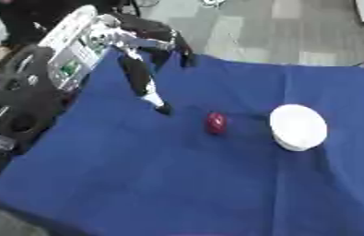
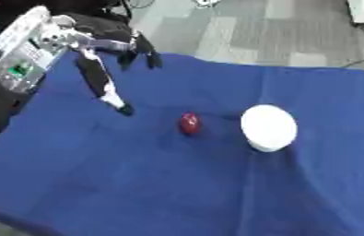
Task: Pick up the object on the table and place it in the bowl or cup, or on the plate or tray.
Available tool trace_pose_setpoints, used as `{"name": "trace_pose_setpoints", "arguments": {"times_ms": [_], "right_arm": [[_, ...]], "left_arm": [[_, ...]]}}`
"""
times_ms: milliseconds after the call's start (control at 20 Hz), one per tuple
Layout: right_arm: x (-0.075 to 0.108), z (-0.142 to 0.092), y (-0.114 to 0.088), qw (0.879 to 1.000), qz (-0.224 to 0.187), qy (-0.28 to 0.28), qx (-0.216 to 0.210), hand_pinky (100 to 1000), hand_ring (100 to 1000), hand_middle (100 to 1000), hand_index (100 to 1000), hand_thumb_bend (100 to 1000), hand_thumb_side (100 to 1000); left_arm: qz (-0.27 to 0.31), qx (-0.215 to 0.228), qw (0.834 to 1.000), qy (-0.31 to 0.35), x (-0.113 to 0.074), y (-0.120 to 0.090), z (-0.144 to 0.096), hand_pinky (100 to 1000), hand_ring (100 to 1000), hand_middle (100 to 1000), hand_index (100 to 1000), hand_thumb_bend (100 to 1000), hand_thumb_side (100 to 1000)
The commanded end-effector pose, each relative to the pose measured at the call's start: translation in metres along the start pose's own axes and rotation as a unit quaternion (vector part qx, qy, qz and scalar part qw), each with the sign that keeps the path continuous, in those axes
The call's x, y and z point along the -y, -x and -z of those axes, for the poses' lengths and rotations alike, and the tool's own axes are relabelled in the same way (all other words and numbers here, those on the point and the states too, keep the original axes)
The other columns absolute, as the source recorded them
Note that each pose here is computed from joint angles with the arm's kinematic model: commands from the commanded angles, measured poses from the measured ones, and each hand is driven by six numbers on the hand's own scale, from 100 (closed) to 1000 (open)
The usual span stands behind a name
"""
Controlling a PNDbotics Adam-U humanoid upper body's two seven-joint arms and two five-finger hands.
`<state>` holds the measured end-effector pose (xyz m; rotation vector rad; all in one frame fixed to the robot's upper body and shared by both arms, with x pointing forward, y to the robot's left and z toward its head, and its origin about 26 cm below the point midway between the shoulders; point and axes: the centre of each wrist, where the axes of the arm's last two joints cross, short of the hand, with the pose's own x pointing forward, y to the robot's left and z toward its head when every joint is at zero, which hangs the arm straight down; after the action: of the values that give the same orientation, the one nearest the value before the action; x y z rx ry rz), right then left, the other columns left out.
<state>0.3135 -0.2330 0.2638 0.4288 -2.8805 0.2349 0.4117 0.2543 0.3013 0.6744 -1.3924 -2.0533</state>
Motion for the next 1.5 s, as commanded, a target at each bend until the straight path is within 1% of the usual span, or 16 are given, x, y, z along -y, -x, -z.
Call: {"name": "trace_pose_setpoints", "arguments": {"times_ms": [50,200,300,500,900,1150,1350,1500], "right_arm": [[0.0,0.005,-0.004,1.0,0.001,-0.011,0.008,322,445,500,654,138,839],[-0.001,0.006,-0.004,1.0,0.003,-0.013,0.008,323,445,501,655,139,840],[-0.002,0.006,-0.004,1.0,0.005,-0.014,0.008,324,446,501,656,138,841],[-0.003,0.007,-0.004,1.0,0.009,-0.015,0.007,324,446,502,657,138,841],[-0.006,0.009,-0.003,1.0,0.018,-0.018,0.008,325,447,502,657,139,843],[-0.007,0.009,-0.003,1.0,0.02,-0.022,0.008,325,446,502,658,139,844],[-0.007,0.01,-0.003,0.999,0.022,-0.023,0.007,325,446,501,658,138,844],[-0.008,0.01,-0.003,0.999,0.023,-0.023,0.007,326,447,502,658,138,843]], "left_arm": [[0.014,0.013,1.0,0.016,-0.013,0.002,-0.002,456,446,646,879,558,432],[0.017,0.019,0.999,0.022,-0.016,0.002,0.003,456,452,660,881,538,412],[0.018,0.021,0.999,0.025,-0.017,0.002,0.006,455,461,695,872,534,406],[0.02,0.024,0.999,0.031,-0.017,0.002,0.01,455,465,707,864,534,401],[0.023,0.034,0.998,0.041,-0.012,0.002,0.02,453,464,699,844,527,390],[0.029,0.038,0.998,0.049,-0.011,0.001,0.027,455,463,686,850,532,394],[0.038,0.046,0.996,0.063,-0.004,-0.001,0.036,460,464,682,859,533,406],[0.037,0.052,0.995,0.071,0.0,-0.001,0.041,455,458,663,859,521,424]]}}
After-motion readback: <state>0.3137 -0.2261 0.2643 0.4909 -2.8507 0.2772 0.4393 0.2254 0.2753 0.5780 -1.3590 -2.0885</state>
